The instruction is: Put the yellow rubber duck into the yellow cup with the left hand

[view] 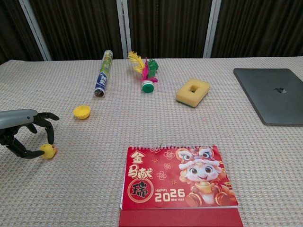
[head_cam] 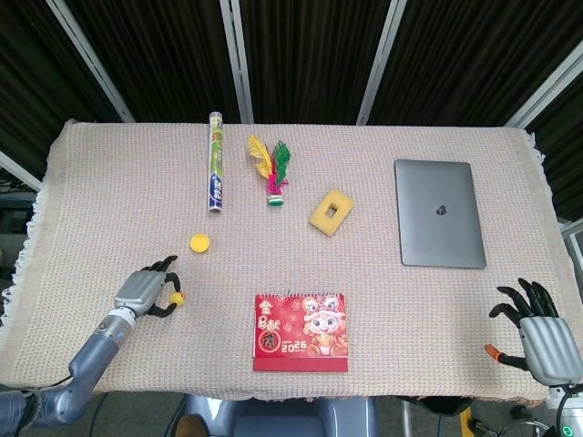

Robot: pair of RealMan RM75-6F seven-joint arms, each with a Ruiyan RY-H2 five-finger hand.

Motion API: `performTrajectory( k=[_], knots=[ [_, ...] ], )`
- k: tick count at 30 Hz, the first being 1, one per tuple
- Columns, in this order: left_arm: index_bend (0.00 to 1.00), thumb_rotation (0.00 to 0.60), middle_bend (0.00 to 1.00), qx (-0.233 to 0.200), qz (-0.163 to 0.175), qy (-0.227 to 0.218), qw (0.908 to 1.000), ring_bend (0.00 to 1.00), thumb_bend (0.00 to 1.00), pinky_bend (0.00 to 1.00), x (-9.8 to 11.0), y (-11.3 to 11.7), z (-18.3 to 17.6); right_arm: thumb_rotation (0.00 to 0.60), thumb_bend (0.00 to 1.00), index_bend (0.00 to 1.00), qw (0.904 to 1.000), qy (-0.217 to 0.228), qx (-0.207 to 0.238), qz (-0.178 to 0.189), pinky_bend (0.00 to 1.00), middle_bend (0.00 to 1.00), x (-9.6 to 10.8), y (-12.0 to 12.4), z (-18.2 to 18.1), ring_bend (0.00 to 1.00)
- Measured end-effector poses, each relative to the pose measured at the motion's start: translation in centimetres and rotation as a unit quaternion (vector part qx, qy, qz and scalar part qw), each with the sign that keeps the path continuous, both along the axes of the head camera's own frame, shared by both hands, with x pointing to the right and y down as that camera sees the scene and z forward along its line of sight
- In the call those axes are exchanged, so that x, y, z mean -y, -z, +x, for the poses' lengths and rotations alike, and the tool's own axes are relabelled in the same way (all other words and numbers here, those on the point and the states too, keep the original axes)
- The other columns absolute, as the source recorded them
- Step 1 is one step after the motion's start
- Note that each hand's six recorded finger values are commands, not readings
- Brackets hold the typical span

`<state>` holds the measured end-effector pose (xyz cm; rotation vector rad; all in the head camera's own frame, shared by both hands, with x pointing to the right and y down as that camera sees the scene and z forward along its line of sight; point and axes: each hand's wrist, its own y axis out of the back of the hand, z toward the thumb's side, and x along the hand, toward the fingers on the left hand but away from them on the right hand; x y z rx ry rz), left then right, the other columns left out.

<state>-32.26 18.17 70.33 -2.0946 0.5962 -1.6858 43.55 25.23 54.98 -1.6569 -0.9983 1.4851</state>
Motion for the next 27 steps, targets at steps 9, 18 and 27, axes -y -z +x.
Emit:
performTrajectory(
  k=[9, 18, 27],
  knots=[
    [0.46, 0.6, 0.0, -0.008, 0.03, -0.007, 0.9995, 0.08, 0.39, 0.18, 1.3, 1.1, 0.3, 0.6, 0.03, 0.44, 1.0, 0.001, -0.001, 0.0, 0.0, 0.19, 0.0, 0.0, 0.0, 0.0],
    [0.46, 0.6, 0.0, 0.0, 0.084, -0.01, 0.9964, 0.08, 0.39, 0.18, 3.9, 2.6, -1.7, 0.6, 0.03, 0.44, 1.0, 0.001, 0.0, 0.0, 0.0, 0.19, 0.0, 0.0, 0.0, 0.0],
    [0.47, 0.6, 0.0, 0.02, 0.105, -0.009, 0.9942, 0.08, 0.39, 0.17, 4.8, 2.1, -4.4, 0.6, 0.03, 0.44, 1.0, 0.002, 0.0, 0.0, 0.0, 0.19, 0.0, 0.0, -0.1, 0.0]
  ],
)
